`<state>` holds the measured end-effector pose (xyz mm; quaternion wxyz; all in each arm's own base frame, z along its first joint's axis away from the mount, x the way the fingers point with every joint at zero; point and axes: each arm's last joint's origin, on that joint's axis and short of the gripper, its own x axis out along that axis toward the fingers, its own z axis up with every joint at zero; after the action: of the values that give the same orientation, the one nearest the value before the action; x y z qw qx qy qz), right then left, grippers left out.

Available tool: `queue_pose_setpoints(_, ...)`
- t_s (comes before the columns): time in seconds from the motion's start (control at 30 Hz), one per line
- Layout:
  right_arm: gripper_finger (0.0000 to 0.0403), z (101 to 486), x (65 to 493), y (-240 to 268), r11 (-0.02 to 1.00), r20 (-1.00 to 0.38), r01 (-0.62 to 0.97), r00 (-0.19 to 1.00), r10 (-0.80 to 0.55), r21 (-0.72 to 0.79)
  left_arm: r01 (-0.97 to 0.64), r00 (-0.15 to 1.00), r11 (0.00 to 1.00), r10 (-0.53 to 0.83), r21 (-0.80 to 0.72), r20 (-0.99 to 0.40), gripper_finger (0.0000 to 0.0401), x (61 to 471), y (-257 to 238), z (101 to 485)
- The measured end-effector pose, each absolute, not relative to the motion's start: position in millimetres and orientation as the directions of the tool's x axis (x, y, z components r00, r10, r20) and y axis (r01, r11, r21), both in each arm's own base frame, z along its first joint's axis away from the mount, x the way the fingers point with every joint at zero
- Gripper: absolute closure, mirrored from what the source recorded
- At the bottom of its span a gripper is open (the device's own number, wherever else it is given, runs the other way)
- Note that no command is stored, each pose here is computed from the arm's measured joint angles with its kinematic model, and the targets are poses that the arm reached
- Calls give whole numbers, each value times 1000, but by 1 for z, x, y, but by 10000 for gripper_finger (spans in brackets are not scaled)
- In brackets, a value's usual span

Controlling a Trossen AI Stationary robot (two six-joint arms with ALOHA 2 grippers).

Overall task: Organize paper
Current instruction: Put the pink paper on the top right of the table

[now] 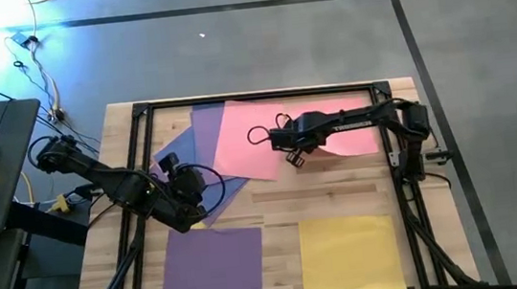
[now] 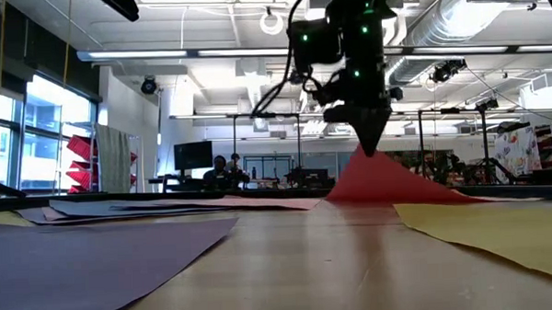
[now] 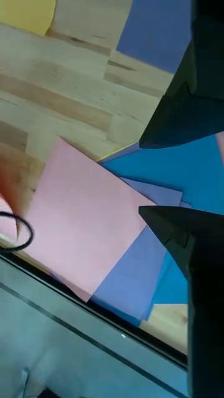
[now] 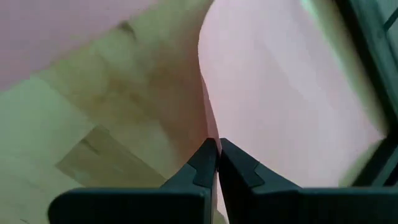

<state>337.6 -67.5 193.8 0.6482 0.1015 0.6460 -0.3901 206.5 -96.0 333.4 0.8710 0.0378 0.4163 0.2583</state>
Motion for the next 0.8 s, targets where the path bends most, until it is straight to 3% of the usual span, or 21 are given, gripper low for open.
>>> queue_pose_setpoints(0.33, 403, 167, 335, -62, 719, -954, 633, -118, -274, -285, -419, 513, 862, 484, 286, -709, 266, 206, -95, 333)
queue_pose_setpoints(0.8, 402, 164, 342, -56, 714, -973, 671, -56, -222, -202, -424, 514, 861, 484, 281, -708, 266, 205, -95, 333)
